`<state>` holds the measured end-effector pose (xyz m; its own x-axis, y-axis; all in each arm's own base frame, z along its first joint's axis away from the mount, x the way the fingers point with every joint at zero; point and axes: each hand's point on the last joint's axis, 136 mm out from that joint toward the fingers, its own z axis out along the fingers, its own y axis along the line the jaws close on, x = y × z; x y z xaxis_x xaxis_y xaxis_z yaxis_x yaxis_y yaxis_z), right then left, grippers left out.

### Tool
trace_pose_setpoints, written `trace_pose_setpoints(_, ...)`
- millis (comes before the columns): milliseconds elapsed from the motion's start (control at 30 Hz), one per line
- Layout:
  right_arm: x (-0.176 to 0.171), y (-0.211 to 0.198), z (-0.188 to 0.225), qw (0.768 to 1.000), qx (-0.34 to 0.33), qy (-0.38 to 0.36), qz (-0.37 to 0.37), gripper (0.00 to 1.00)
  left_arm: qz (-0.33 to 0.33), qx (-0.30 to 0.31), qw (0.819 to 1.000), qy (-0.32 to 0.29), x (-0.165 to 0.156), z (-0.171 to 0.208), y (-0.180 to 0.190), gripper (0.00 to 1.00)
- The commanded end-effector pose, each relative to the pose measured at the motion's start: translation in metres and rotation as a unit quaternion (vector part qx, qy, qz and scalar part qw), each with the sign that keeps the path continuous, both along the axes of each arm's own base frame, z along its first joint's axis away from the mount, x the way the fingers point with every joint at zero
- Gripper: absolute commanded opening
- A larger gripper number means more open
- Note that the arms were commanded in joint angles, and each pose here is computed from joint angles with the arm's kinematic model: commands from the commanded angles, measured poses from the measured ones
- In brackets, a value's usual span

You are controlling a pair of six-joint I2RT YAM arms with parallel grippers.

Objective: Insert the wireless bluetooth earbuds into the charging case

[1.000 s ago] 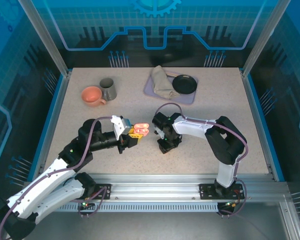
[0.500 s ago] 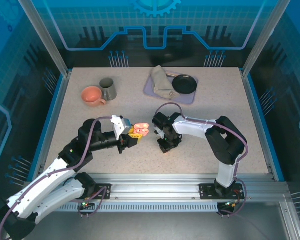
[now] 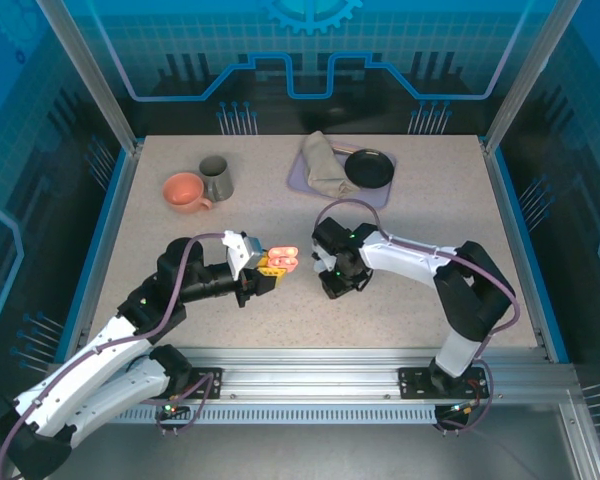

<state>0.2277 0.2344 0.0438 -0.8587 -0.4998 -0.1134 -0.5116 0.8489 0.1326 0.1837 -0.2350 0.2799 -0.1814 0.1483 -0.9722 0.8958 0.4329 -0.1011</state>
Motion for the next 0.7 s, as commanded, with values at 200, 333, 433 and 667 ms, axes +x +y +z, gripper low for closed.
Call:
trace_pose_setpoints(200,0.014,-0.010,0.049,0.993,0.056,-0.098,0.016,0.19,0.000,-0.013,1.000,0.015,0.002,0.000,-0.004,0.00)
trace_pose_setpoints(333,0.018,-0.010,0.082,0.983,0.094,-0.152,0.030,0.19,0.002,-0.017,1.000,0.025,0.003,-0.002,-0.005,0.00)
trace_pose_setpoints(433,0.018,-0.006,0.112,0.971,0.132,-0.193,0.044,0.19,0.005,-0.020,0.999,0.034,0.005,-0.003,-0.006,0.00)
trace_pose_setpoints(667,0.010,0.003,0.190,0.925,0.231,-0.291,0.080,0.20,0.003,-0.024,0.996,0.084,0.009,-0.013,-0.013,0.00)
